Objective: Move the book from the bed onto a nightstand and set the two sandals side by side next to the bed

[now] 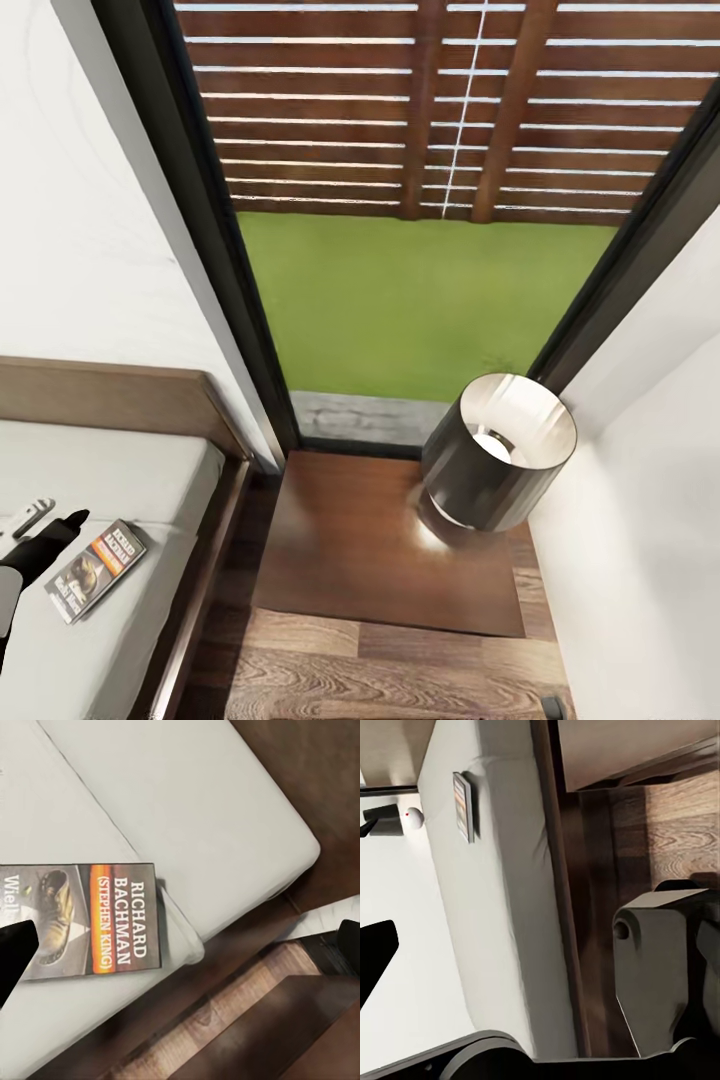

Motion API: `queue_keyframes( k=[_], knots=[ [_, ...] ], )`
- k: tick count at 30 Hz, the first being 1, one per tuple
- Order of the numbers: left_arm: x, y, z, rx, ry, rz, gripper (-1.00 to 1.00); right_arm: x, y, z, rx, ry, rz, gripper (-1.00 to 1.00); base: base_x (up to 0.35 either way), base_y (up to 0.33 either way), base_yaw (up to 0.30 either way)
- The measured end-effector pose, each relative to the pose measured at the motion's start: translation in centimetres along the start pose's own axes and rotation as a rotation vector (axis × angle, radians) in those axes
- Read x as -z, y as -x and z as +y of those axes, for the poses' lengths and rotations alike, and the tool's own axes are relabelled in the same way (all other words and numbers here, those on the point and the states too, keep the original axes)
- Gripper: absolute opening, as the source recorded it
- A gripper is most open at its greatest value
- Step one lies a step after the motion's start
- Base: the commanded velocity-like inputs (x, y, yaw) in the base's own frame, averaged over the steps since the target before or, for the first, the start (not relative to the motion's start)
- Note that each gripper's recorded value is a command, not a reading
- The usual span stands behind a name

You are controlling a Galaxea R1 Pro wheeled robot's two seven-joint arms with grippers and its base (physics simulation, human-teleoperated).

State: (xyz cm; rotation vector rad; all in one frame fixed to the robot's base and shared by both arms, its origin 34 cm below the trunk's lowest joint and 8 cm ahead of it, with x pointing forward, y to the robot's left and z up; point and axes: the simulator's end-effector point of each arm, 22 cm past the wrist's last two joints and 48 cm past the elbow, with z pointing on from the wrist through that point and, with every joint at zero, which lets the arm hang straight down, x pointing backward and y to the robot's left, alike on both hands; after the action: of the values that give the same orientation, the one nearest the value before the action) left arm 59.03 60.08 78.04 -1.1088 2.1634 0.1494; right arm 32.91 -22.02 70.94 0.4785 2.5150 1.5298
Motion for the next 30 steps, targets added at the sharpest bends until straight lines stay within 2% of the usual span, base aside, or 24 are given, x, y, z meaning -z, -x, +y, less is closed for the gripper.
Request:
queue_keyframes(
  k=[30],
  knots=[
    [-1.2,-3.1,0.7,-0.013,0.024,0.046,1.0,0.0,-1.3,-1.2,-0.04,-0.017,0.019,1.0,0.0,0.0,0.0]
  ],
)
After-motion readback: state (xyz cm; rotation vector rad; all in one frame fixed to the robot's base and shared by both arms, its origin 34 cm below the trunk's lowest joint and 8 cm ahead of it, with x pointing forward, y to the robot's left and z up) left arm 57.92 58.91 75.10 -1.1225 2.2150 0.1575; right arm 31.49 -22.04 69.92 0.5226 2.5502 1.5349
